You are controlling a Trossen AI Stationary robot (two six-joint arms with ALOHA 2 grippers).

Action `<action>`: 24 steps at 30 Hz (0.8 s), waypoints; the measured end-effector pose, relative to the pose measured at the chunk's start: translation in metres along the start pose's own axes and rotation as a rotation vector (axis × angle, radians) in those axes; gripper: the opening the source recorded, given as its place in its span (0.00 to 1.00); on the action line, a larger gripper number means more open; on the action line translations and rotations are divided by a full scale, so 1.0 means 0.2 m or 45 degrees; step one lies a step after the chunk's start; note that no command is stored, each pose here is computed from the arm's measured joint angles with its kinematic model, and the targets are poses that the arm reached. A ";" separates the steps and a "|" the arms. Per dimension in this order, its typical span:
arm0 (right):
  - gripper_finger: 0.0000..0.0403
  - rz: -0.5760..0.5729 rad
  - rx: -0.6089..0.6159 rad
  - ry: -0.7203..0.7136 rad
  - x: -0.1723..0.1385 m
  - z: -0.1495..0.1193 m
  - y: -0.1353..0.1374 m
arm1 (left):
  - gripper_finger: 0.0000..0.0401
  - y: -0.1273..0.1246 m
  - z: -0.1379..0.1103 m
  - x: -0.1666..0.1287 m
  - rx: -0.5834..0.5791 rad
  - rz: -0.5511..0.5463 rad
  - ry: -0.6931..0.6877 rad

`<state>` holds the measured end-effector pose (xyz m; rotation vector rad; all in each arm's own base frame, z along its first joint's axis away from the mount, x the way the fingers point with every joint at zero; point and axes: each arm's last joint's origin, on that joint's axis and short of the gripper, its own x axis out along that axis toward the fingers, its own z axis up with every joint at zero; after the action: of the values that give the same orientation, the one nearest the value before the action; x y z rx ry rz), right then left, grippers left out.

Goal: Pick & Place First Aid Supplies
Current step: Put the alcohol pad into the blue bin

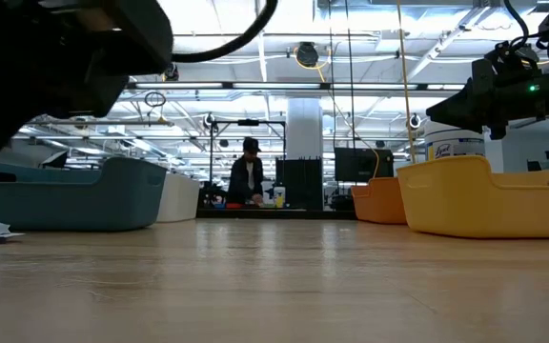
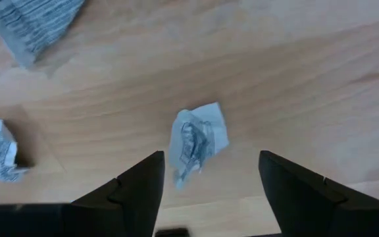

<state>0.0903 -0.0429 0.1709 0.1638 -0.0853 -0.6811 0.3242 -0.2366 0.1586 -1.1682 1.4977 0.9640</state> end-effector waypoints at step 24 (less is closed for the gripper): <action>0.29 0.000 0.000 0.000 0.00 0.00 0.00 | 0.01 0.02 0.03 -0.05 0.143 0.030 0.026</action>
<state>0.0903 -0.0429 0.1709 0.1638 -0.0856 -0.6807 0.3234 -0.2274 0.1678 -1.0851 1.5649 0.8749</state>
